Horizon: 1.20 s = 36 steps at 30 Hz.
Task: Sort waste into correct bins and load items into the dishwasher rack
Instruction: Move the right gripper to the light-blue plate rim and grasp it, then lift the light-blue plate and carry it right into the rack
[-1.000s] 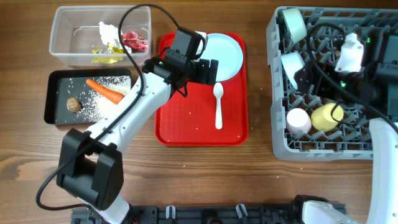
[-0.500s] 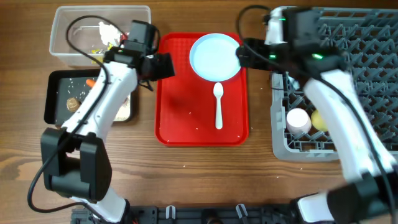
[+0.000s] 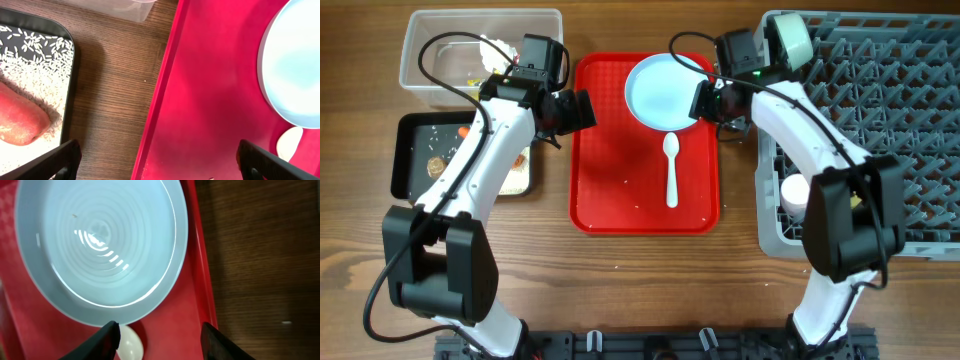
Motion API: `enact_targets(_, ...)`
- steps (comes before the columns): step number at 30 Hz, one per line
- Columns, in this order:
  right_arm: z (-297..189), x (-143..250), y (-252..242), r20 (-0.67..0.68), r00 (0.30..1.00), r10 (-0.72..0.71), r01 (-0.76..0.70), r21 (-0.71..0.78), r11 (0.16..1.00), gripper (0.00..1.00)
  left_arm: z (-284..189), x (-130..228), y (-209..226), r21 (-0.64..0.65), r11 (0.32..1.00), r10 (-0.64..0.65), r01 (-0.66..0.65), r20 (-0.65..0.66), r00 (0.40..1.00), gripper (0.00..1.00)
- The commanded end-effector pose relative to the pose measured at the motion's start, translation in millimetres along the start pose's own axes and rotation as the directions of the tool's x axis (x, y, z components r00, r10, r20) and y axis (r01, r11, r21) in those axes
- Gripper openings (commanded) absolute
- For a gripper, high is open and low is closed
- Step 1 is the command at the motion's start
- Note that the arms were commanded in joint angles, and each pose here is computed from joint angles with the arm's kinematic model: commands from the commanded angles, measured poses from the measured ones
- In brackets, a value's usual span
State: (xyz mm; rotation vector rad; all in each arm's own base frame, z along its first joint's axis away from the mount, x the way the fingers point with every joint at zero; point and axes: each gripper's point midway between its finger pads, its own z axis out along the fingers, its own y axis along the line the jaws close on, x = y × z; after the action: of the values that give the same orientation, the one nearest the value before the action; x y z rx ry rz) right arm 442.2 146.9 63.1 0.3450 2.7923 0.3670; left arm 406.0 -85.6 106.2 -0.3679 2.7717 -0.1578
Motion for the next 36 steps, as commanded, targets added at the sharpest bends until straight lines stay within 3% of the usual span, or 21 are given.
enact_targets(1, 16, 3, -8, -0.009, 0.999, 0.039, -0.038, 0.045, 0.998, 0.54, -1, -1, 0, 0.008, 1.000, -0.018, 0.018, -0.001, 1.000, 1.00)
enact_targets(14, 37, -3, -13, 0.018, 0.998, 0.065, -0.066, 0.065, 0.996, 0.45, -1, -1, 0, 0.008, 1.000, -0.019, 0.019, 0.000, 1.000, 1.00)
enact_targets(24, 55, -3, -8, 0.025, 0.997, 0.075, -0.076, 0.021, 0.997, 0.29, -1, -1, 0, 0.008, 1.000, -0.018, 0.018, -0.001, 1.000, 1.00)
enact_targets(36, 66, 0, -8, 0.010, 0.999, 0.052, -0.053, 0.019, 0.998, 0.29, -1, -1, 0, 0.008, 1.000, -0.018, 0.018, -0.001, 1.000, 1.00)
